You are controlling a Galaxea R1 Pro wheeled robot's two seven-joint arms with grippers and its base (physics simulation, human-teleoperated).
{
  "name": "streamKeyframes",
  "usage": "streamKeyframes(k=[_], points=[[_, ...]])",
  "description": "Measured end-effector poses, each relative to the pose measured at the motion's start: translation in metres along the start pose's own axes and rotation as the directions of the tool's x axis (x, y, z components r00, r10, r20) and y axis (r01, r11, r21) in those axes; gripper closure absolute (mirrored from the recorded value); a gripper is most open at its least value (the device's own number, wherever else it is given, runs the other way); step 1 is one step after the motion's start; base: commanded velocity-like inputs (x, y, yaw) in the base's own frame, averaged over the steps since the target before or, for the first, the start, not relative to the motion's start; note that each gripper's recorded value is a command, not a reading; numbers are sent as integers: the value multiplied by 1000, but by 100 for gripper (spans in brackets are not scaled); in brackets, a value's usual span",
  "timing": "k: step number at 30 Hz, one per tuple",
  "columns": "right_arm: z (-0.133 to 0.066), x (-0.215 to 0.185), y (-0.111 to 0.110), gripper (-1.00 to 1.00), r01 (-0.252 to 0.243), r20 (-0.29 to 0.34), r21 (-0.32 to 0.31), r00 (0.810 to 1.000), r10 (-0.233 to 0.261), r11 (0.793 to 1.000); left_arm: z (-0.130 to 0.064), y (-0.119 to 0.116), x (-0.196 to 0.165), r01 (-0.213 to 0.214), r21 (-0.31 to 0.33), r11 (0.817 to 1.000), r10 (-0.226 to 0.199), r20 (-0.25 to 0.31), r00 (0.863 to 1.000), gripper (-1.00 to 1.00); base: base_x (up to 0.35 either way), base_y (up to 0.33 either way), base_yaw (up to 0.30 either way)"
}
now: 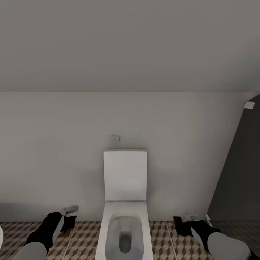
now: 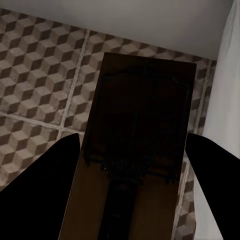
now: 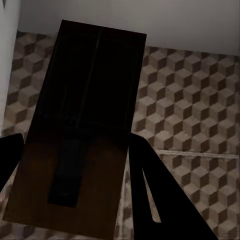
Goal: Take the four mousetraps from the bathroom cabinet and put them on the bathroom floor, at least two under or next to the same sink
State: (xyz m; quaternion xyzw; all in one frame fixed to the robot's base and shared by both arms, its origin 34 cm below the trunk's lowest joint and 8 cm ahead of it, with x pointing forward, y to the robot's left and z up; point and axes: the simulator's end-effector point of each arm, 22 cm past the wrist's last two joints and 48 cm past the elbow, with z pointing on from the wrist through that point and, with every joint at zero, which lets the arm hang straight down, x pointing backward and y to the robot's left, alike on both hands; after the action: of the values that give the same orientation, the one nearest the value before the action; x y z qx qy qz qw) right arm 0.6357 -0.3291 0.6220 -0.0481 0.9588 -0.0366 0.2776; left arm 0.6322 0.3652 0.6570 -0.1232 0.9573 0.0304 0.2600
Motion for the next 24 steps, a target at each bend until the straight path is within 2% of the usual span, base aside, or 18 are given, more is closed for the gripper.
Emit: streamKeyframes(k=[6,12,18,24], points=[[11,24,4,100,8,-19,8,1000,-8,1000,7,-4,1,1,5,1000,-1,11,1000,100,0,0,0],[20,22,6,100,12,25,8,1000,-12,1000,15,-7,6,1,10,1000,-1,15,1000,100,0,0,0],[28,26,8,100,14,35,2,999,-14,1000,24,-7,12,1,11,1000,-1,16,1000,100,0,0,0],[35,15,7,100,19,116,9,993,-20,1000,33,-7,18,1,11,1000,-1,16,1000,100,0,0,0]])
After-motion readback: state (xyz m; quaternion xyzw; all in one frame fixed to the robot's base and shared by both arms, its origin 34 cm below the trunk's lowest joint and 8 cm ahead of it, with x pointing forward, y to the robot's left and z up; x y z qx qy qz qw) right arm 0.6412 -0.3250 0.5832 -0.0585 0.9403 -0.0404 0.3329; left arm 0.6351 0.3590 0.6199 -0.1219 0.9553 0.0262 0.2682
